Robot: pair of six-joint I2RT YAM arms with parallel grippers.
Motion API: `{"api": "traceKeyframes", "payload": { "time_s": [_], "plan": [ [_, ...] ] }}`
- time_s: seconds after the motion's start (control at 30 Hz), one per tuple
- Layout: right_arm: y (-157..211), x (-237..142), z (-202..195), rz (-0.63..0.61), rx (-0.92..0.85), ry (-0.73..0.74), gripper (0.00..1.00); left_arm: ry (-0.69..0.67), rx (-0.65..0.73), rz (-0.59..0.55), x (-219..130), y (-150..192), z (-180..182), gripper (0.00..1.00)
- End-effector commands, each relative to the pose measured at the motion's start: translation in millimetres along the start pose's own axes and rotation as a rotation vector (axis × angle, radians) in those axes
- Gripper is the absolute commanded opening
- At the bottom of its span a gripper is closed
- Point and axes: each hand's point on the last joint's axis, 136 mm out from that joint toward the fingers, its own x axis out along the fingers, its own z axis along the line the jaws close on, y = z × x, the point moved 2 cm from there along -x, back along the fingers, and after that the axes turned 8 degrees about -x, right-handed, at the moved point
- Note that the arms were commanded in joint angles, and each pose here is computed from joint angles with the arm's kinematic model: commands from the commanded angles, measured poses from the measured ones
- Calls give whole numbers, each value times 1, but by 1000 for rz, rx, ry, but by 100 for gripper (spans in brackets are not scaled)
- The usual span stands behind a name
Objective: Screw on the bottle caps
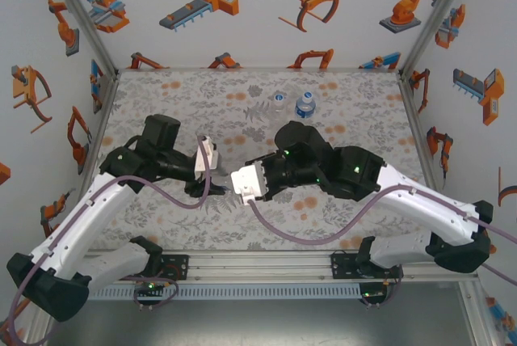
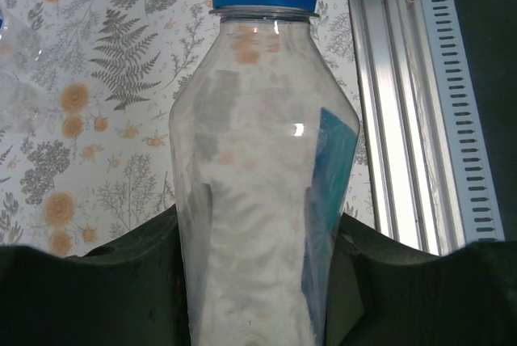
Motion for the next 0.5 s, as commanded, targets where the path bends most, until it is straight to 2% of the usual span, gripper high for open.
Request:
{"api": "traceKeyframes", "payload": {
  "time_s": [0.0,0.23,0.47],
  "plan": [
    [-10,5,-6,20,-114,38,0,72,15,-43,-1,-14,-11,0],
    [-10,12,0,32,-68,3,0,91,26,-57,-2,-18,-13,0],
    [-7,24,-1,49,218,-110,0,57,43,-32,-2,-16,-9,0]
  ]
}}
